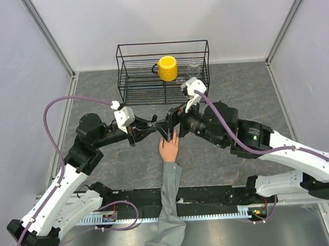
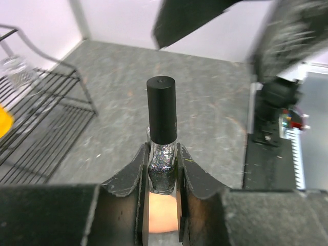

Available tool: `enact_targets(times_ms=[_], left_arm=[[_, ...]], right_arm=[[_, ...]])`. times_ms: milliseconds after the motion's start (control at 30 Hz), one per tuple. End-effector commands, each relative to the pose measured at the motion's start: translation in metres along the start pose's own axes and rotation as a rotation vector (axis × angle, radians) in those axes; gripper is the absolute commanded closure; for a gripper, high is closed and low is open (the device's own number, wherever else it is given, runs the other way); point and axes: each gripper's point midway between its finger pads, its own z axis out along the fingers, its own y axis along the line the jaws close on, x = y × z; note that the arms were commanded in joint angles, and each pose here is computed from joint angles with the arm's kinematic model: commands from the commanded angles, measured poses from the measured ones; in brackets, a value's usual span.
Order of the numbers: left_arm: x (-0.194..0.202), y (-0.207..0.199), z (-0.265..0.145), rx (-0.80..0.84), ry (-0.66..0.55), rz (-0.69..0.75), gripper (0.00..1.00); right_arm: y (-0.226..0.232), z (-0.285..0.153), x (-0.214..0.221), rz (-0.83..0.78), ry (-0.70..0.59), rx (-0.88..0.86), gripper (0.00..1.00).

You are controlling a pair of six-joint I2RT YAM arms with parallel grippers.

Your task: Paint the nails

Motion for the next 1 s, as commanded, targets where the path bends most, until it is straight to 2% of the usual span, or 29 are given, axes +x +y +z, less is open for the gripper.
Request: enact_targets(times_ms=[0, 33, 100, 167, 233, 433, 467, 533, 567, 633, 667, 733, 767, 800, 833, 933, 967], left_arm=[[-0.014, 0.019, -0.004, -0.105, -0.015, 0.069, 0.98], [-0.015, 0.018, -0.005, -0.104, -0.018, 0.071, 0.98], [-0.015, 0.019, -0.005, -0.110, -0.017, 0.071, 0.98], [-0.016, 0.018, -0.006, -0.110, -0.020, 0.072, 0.98], [-0.016, 0.018, -0.006, -0.107, -0.025, 0.074, 0.98], [-0.019, 0.013, -0.005, -0.082, -0.034, 0.075, 0.98], [-0.020, 0.009, -0.005, -0.059, -0.037, 0.075, 0.98], [-0.022, 0.000, -0.004, -0.006, -0.048, 0.081, 0.98], [-0.024, -0.017, -0.004, 0.094, -0.059, 0.084, 0.98], [-0.032, -0.040, -0.006, 0.223, -0.096, 0.098, 0.98], [-0.034, -0.063, -0.013, 0.362, -0.118, 0.113, 0.98], [-0.045, -0.087, -0.023, 0.496, -0.170, 0.133, 0.98], [-0.038, -0.105, -0.034, 0.624, -0.159, 0.132, 0.98], [-0.037, -0.112, -0.038, 0.674, -0.157, 0.126, 0.98], [-0.037, -0.118, -0.043, 0.716, -0.143, 0.090, 0.98], [-0.034, -0.125, -0.047, 0.780, -0.132, 0.102, 0.98], [-0.034, -0.123, -0.045, 0.766, -0.133, 0.093, 0.98]], right_arm=[[-0.012, 0.012, -0.015, 0.013, -0.063, 0.210, 0.16], [-0.011, 0.018, -0.014, -0.002, -0.059, 0.242, 0.19], [-0.006, 0.022, -0.011, -0.016, -0.055, 0.263, 0.33], [-0.004, 0.029, -0.007, -0.031, -0.049, 0.286, 0.40], [-0.002, 0.035, -0.003, -0.038, -0.043, 0.295, 0.42], [0.000, 0.039, 0.003, -0.048, -0.025, 0.283, 0.68], [0.001, 0.039, 0.004, -0.062, -0.020, 0.273, 0.78], [0.005, 0.035, 0.004, -0.081, -0.012, 0.237, 0.89], [0.004, 0.033, 0.003, -0.109, -0.011, 0.227, 1.00], [0.010, 0.026, 0.003, -0.144, -0.013, 0.151, 1.00], [0.011, 0.023, 0.003, -0.164, -0.010, 0.116, 1.00], [0.036, 0.013, 0.011, -0.239, 0.018, -0.116, 1.00], [0.045, 0.008, 0.014, -0.274, 0.032, -0.233, 1.00], [0.074, -0.010, 0.033, -0.332, 0.076, -0.490, 1.00], [0.085, -0.021, 0.042, -0.352, 0.100, -0.617, 1.00], [0.096, -0.032, 0.063, -0.354, 0.179, -0.828, 1.00], [0.093, -0.028, 0.061, -0.352, 0.181, -0.827, 1.00]])
